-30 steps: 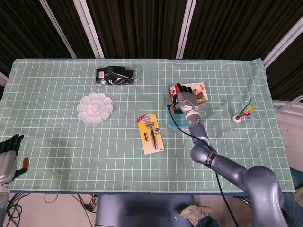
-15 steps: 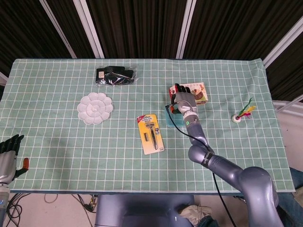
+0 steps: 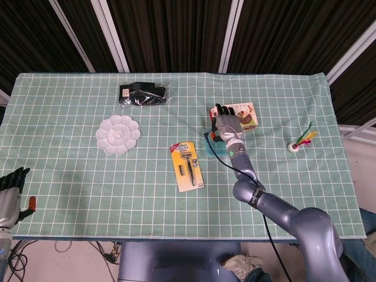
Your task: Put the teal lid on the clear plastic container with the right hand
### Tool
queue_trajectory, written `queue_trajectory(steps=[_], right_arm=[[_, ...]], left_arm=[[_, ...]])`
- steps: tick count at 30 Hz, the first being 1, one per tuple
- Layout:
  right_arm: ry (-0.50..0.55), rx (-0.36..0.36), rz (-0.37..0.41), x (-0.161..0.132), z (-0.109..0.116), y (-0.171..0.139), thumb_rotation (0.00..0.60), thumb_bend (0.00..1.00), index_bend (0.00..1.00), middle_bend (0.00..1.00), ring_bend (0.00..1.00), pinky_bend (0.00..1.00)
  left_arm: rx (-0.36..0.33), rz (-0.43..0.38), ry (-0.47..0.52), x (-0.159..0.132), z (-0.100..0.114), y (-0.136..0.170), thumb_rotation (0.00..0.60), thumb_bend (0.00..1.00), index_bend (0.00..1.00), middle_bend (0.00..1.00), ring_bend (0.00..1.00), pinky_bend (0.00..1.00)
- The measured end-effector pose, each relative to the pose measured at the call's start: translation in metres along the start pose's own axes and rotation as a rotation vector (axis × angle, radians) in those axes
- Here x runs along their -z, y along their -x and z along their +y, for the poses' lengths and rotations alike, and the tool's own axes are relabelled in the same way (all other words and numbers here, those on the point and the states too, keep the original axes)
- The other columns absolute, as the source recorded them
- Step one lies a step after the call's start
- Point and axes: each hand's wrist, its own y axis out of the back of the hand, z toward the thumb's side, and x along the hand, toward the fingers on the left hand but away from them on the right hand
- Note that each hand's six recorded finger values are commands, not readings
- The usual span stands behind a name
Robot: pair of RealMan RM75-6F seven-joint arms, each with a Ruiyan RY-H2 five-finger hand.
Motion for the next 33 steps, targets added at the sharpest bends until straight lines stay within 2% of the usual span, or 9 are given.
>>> queue_trajectory(steps=[12, 14, 17, 23, 25, 29, 33], right_arm=[[-0.008, -0.041, 0.004, -0.005, -0.01, -0.003, 0.6, 0.49, 0.61, 0.0, 0.0, 0.0], [-0.005, -0.039, 0.003, -0.005, -0.01, -0.003, 0.6, 0.49, 0.58, 0.0, 0.0, 0.0], [0.009, -0.022, 0.0, -0.006, -0.005, -0.003, 0.6, 0.49, 0.41, 0.0, 0.0, 0.0], [0.053, 0.078, -0.011, 0.0, 0.026, -0.005, 0.6, 0.47, 0.17, 0.0, 0.0, 0.0], [0.087, 0.123, -0.01, 0.005, 0.041, -0.008, 0.6, 0.47, 0.12, 0.0, 0.0, 0.0], [0.176, 0.192, -0.004, 0.019, 0.067, -0.02, 0.6, 0.47, 0.08, 0.0, 0.0, 0.0], [0.192, 0.234, 0.021, 0.036, 0.087, -0.047, 0.6, 0.47, 0.07, 0.0, 0.0, 0.0]], left_arm=[[-0.001, 0.0, 0.0, 0.0, 0.0, 0.0, 0.6, 0.53, 0.02, 0.0, 0.0, 0.0], [-0.001, 0.0, 0.0, 0.0, 0.0, 0.0, 0.6, 0.53, 0.02, 0.0, 0.0, 0.0], [-0.002, 0.001, 0.0, 0.001, 0.0, 0.0, 0.6, 0.53, 0.02, 0.0, 0.0, 0.0], [-0.005, -0.001, -0.001, 0.001, 0.001, -0.001, 0.6, 0.53, 0.02, 0.0, 0.0, 0.0], [-0.007, -0.002, -0.004, 0.0, 0.001, 0.0, 0.6, 0.53, 0.02, 0.0, 0.0, 0.0], [-0.012, -0.007, -0.009, -0.001, 0.001, 0.0, 0.6, 0.53, 0.02, 0.0, 0.0, 0.0], [-0.02, -0.011, -0.011, -0.002, 0.001, 0.0, 0.6, 0.53, 0.02, 0.0, 0.0, 0.0]])
